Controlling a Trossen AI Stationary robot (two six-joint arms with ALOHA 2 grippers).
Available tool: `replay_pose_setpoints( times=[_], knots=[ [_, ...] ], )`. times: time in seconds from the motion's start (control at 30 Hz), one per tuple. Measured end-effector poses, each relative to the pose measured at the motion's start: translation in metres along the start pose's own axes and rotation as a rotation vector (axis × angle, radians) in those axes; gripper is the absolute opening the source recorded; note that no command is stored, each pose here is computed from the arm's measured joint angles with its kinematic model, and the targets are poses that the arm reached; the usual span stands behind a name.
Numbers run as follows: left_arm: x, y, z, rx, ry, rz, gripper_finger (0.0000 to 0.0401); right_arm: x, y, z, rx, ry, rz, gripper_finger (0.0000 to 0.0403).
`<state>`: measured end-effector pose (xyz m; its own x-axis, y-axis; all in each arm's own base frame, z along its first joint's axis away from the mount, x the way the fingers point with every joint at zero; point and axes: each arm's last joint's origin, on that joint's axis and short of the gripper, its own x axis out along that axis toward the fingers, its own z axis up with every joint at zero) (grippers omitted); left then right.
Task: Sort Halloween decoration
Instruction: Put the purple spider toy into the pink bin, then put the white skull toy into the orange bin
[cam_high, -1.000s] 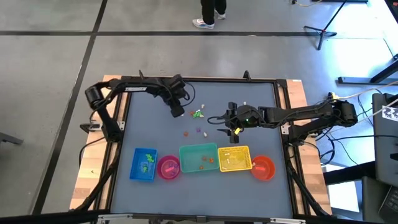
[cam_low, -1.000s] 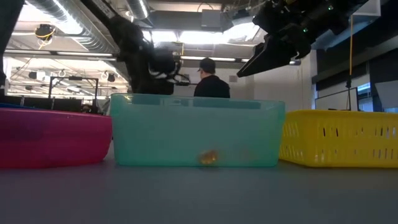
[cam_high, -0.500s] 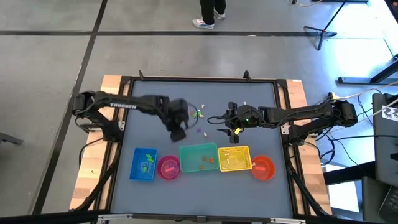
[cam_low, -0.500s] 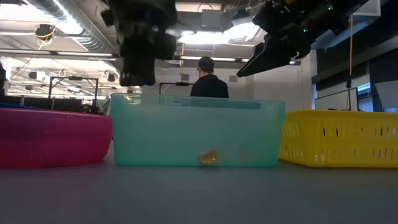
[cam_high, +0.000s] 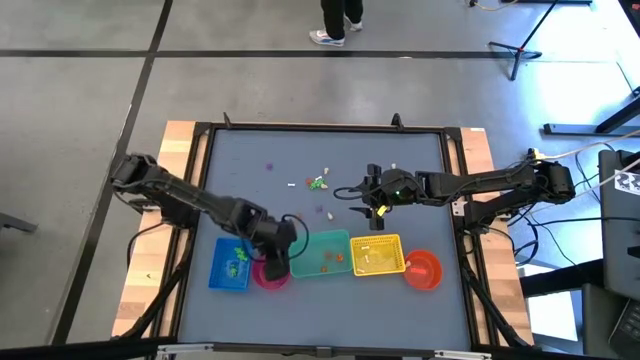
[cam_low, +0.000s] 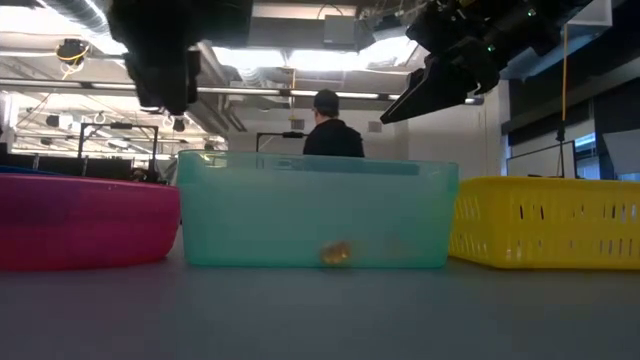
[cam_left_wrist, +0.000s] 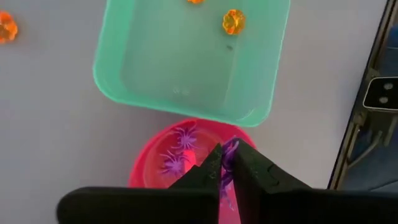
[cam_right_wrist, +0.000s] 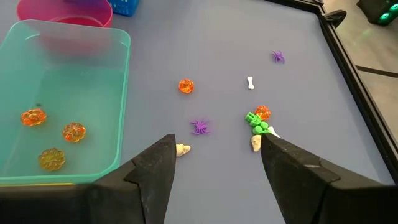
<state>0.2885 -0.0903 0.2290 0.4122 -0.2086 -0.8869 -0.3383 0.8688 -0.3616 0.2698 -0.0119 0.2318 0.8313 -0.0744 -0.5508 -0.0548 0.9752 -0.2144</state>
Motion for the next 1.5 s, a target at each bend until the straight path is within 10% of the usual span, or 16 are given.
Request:
replay_pose_setpoints(
  times=[0.77, 1.1, 1.5],
  knots=[
    [0.001, -0.008, -0.017, -0.104, -0.042, 0.128, 0.0139, 0.0, 0.0, 0.0, 0.0, -0.003, -0.001, 0.0234],
    [0.001, -0.01, -0.016, -0.102, -0.054, 0.114, 0.0144, 0.015, -0.012, 0.021, 0.024, -0.225, -0.089, 0.0234],
    [0.001, -0.01, -0.015, -0.101, -0.079, 0.124, 0.0144, 0.072, -0.058, 0.006, 0.186, -0.098, -0.16, 0.0234]
  ],
)
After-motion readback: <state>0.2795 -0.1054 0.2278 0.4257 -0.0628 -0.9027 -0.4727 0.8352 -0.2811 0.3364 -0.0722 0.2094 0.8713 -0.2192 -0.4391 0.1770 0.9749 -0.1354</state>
